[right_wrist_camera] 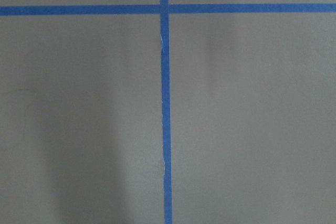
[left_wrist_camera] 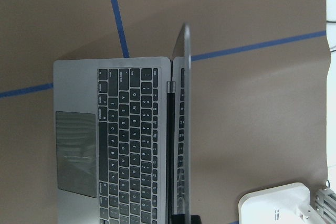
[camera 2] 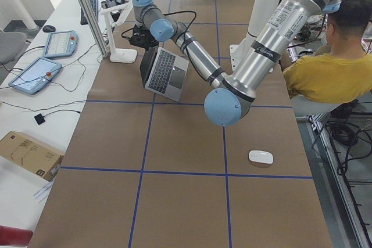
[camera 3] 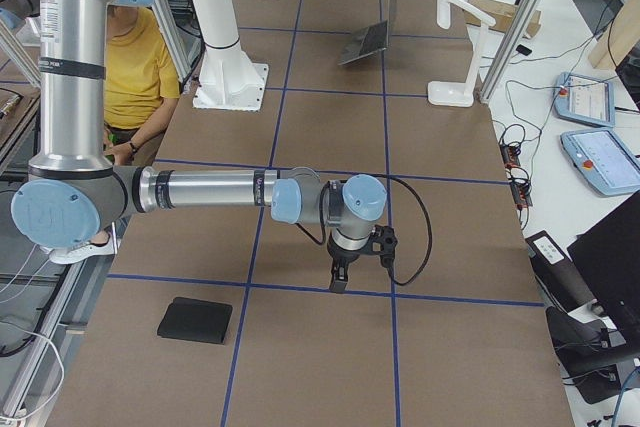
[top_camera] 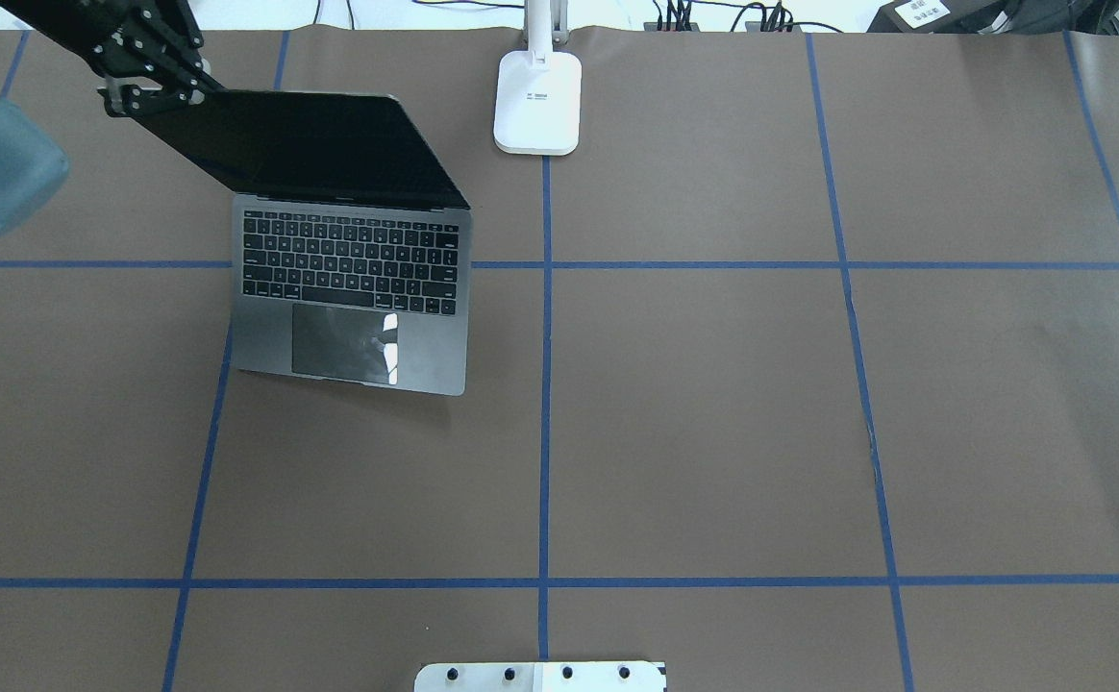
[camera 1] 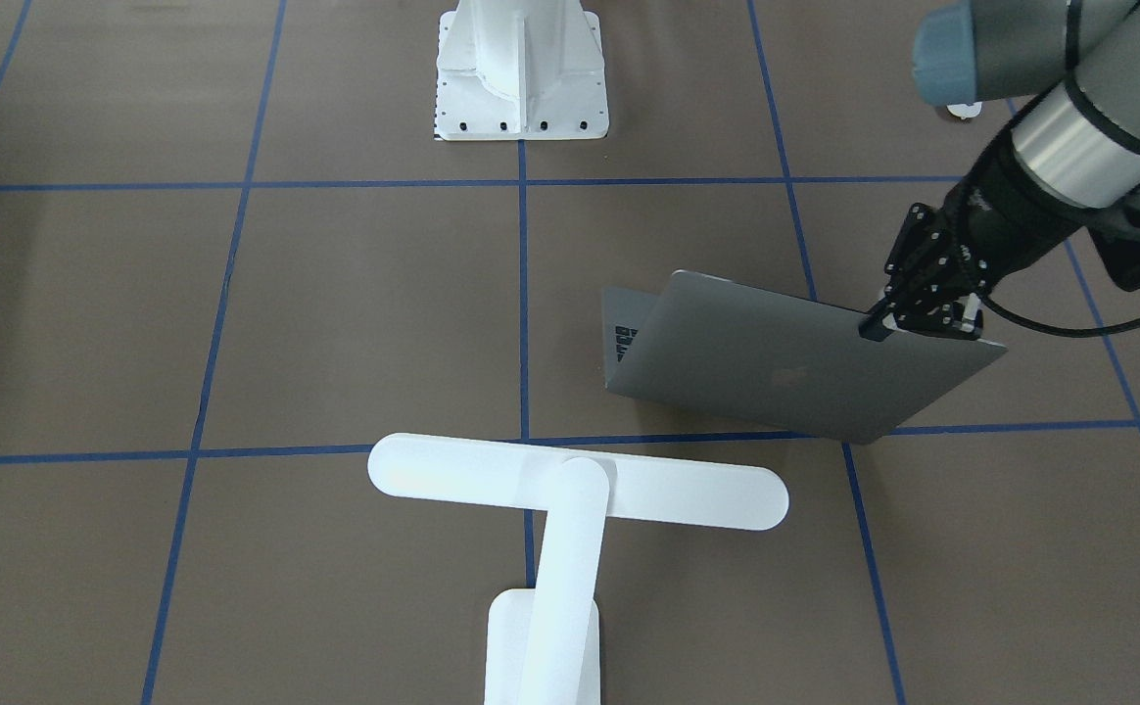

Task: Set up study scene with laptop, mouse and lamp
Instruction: 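Move the held laptop with the left gripper toward the white lamp, then lower the laptop in front of the lamp and open the left gripper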

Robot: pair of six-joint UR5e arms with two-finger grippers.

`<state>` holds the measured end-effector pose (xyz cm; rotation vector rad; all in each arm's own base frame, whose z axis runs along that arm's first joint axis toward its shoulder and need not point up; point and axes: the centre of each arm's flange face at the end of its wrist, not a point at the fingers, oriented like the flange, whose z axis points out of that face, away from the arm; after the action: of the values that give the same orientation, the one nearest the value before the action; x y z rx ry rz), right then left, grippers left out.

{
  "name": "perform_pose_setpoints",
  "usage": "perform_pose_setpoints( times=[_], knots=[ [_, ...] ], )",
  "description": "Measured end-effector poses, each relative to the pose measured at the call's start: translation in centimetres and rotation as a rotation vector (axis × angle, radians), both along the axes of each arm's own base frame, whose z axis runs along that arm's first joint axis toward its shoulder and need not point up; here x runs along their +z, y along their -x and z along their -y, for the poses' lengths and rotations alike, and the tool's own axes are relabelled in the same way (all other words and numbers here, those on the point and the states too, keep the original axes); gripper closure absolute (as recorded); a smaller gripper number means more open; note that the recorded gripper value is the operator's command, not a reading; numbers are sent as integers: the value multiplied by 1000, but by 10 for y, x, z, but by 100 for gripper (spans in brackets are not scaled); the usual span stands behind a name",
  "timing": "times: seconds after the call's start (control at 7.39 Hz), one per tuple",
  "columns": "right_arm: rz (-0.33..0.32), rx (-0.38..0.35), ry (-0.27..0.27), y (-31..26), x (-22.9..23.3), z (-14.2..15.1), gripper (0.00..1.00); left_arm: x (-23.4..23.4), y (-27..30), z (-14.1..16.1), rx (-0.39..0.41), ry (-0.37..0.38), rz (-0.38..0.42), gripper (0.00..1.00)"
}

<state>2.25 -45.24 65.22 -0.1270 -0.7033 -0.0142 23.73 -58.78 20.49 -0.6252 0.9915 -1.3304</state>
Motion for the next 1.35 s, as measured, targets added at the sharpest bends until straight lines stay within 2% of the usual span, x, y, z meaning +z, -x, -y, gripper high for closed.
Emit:
perform_pose_setpoints(
  times=[0.54,0.95,1.35],
  knots=[
    [-1,-2,6,1,4,0,0,-68,-109,3,-76,60,18,100],
    [-1,-4,7,2,4,0,0,-82,-162,15,-161,85,24,100],
    [-1,-7,5,3,3,1,0,-86,-206,24,-208,90,47,100]
  ],
)
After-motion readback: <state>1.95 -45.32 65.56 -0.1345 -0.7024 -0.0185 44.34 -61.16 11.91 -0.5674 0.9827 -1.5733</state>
